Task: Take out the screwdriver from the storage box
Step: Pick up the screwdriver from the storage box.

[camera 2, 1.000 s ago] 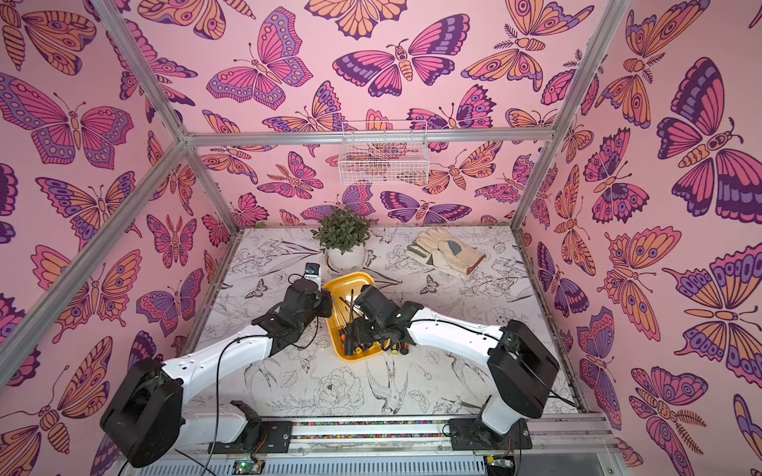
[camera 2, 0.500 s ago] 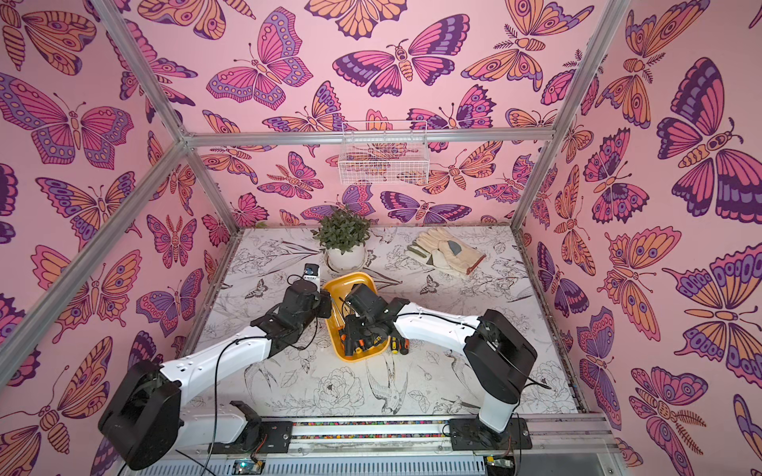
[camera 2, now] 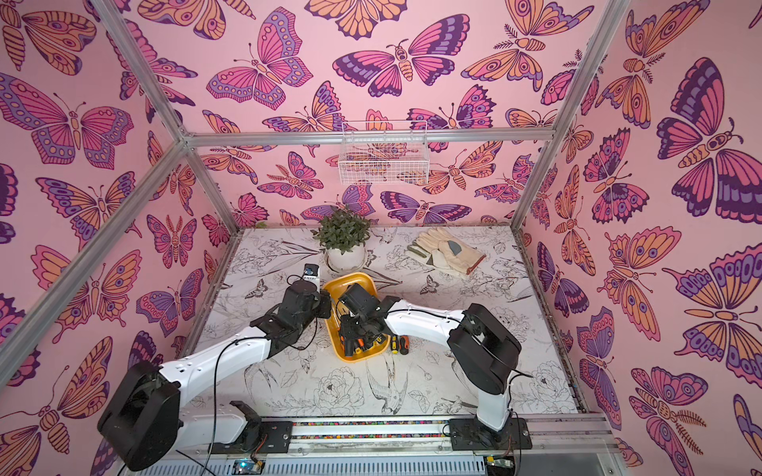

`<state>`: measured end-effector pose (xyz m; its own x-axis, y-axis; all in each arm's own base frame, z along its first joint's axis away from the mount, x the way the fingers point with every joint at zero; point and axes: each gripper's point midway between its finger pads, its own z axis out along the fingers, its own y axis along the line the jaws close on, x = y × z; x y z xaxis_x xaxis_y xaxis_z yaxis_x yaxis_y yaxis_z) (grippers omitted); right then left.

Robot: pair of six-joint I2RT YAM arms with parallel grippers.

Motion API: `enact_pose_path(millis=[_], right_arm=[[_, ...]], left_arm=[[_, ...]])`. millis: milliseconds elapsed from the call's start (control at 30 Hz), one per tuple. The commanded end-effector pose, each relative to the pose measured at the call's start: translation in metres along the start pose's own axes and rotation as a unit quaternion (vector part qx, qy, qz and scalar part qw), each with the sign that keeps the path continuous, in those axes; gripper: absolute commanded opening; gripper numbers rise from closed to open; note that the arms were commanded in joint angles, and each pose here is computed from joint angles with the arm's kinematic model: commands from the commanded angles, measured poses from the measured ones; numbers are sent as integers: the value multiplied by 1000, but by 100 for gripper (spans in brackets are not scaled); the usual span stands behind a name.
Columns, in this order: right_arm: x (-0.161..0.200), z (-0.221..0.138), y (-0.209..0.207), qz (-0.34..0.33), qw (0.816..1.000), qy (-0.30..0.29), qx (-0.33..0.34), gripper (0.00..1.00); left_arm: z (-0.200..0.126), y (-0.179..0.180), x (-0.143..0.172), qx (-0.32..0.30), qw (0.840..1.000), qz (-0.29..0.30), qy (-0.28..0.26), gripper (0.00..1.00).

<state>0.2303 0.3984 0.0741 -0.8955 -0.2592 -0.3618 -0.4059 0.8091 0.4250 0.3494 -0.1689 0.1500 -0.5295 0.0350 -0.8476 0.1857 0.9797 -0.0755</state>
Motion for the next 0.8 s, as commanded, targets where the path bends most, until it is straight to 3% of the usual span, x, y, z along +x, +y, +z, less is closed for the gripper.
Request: enact_pose_path(millis=[0,767], right_arm=[[-2,8,-5,2,1000,6,7,43],[6,18,-24,21,999,18,18,21]], left_arm=[[-1,3,16,-5,999,24,25,0],[-2,4,20,-6,999,22,28,0]])
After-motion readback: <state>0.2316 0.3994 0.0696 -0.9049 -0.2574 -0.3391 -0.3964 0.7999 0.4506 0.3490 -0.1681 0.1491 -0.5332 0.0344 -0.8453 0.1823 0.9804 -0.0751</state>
